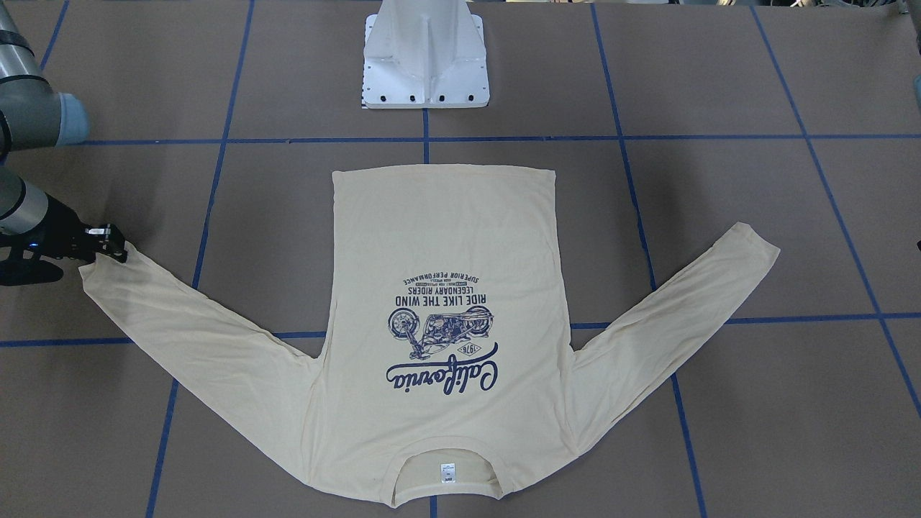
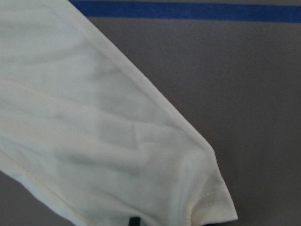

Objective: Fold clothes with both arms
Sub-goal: 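Move the right gripper down to the cuff of the nearby sleeve and grasp it, then lift the sleeve with the right gripper and carry it across the shirt toward the collar, then release the sleeve near the collar and withdraw the right gripper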

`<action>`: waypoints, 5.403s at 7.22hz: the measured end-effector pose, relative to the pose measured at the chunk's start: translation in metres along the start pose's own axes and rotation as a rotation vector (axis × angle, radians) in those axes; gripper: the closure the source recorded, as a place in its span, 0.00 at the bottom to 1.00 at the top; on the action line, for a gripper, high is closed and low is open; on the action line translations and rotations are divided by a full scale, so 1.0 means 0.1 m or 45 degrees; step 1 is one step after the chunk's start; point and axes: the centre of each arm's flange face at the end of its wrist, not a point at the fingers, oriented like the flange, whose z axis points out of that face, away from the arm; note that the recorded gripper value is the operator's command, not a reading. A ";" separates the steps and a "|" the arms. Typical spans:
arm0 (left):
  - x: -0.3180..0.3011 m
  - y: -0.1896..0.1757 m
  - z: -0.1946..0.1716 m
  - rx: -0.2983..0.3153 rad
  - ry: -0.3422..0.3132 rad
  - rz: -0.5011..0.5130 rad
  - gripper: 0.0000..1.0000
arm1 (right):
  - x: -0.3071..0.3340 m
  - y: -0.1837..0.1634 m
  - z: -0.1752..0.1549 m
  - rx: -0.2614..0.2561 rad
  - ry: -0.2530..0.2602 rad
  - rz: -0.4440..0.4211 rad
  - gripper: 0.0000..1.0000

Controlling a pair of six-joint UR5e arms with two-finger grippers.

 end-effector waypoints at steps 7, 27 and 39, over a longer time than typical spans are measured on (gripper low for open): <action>0.05 -0.05 -0.03 0.012 0.005 -0.067 0.01 | -0.69 -0.44 -0.82 0.175 -0.149 -0.008 1.00; -0.43 0.00 0.44 -0.051 -0.010 -0.180 0.00 | -6.12 -1.79 -1.06 0.524 -0.274 -0.203 0.01; 1.69 0.34 0.71 0.110 -0.058 -0.593 0.00 | -4.85 -1.34 -1.44 0.394 -0.076 0.061 0.00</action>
